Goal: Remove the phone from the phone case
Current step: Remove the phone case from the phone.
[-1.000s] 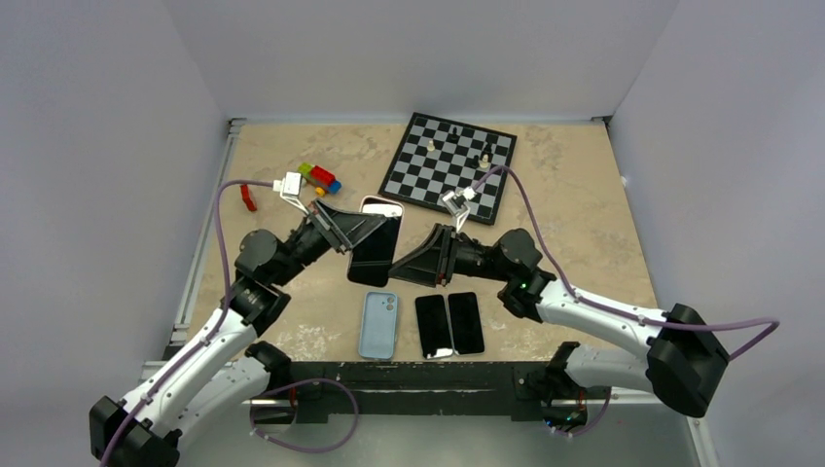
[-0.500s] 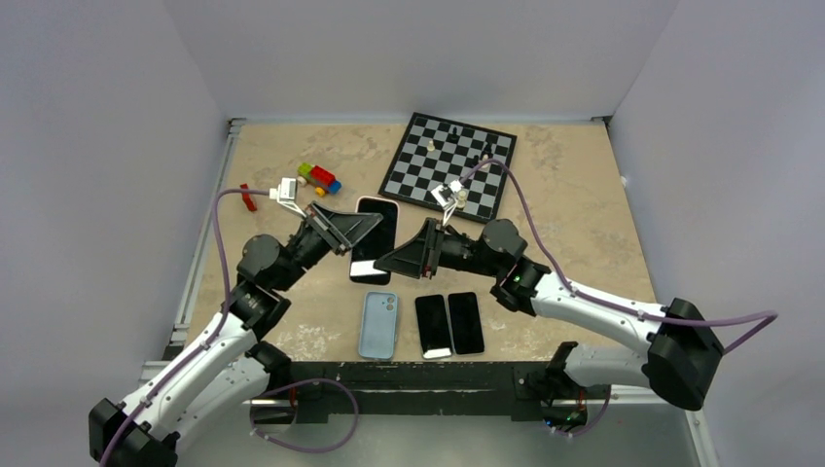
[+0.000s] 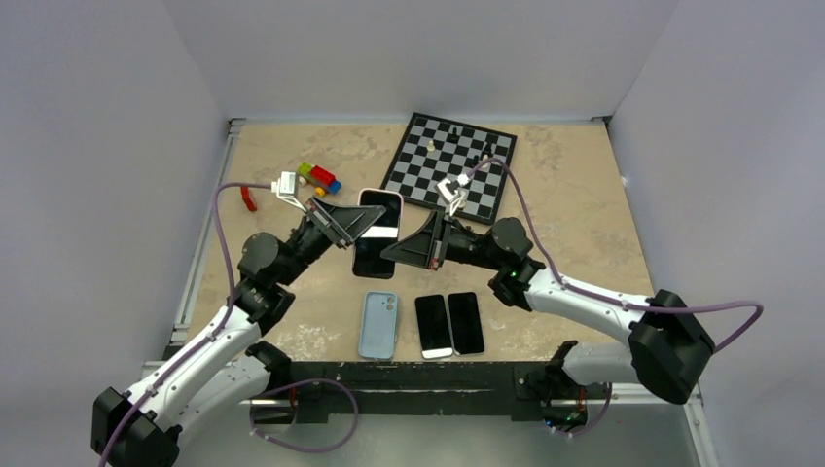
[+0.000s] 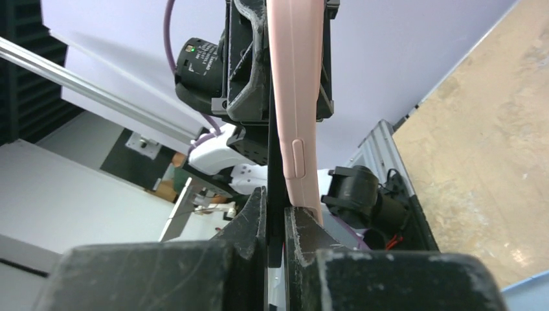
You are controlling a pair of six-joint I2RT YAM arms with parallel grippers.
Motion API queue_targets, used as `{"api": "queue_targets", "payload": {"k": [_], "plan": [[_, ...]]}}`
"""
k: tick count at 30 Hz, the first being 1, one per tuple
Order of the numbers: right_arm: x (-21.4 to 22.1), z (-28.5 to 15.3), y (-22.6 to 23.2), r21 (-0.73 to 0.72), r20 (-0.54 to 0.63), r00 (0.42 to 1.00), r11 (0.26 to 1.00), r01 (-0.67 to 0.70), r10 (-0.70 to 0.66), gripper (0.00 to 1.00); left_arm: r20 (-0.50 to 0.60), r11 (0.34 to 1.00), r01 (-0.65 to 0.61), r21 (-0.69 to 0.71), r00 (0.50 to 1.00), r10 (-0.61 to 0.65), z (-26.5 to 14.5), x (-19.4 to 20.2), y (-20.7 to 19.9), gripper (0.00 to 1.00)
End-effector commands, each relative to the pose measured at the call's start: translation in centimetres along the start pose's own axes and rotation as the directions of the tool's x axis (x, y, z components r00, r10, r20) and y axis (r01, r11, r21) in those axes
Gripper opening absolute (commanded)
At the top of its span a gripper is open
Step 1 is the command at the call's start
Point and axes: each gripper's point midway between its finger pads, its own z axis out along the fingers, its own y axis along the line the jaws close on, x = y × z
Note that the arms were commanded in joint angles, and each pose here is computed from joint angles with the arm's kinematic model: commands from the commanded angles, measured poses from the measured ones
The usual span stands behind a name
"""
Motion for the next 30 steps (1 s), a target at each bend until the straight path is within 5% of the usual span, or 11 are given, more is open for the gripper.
{"api": "queue_targets", "payload": {"k": [1,6,10,20,30], "plan": [[-3.1,-0.1,4.7,-0.156,0.121,0.987,0.980,0.126,-0.107,0.00,-0.259,0.993,-0.008,0.118,0.965,0.038,-1.6,4.6,-3.1,0.10],[-2.5,-2.1,4.4,-0.142,0.103,0.984,0.977,0.160,-0.146,0.00,-0.306,0.985,-0.108,0.133,0.941,0.144,-2.5,5.3,-3.0,0.52],[-1.3,-3.5,5.1,-0.167,0.053,0.978,0.964,0.206,-0.200,0.00,-0.344,0.968,-0.186,0.171,0.909,0.236,-2.9,5.7,-3.4,0.67],[-0.1,-6.5,5.5,-0.144,-0.002,0.960,0.950,0.276,-0.280,0.00,-0.373,0.875,-0.375,0.306,0.798,0.473,-5.4,6.6,-4.0,0.73],[1.2,-7.1,6.7,-0.215,-0.067,0.943,0.928,0.305,-0.325,0.00,-0.434,0.785,-0.403,0.471,0.669,0.604,-7.7,8.1,-6.3,0.58]]}}
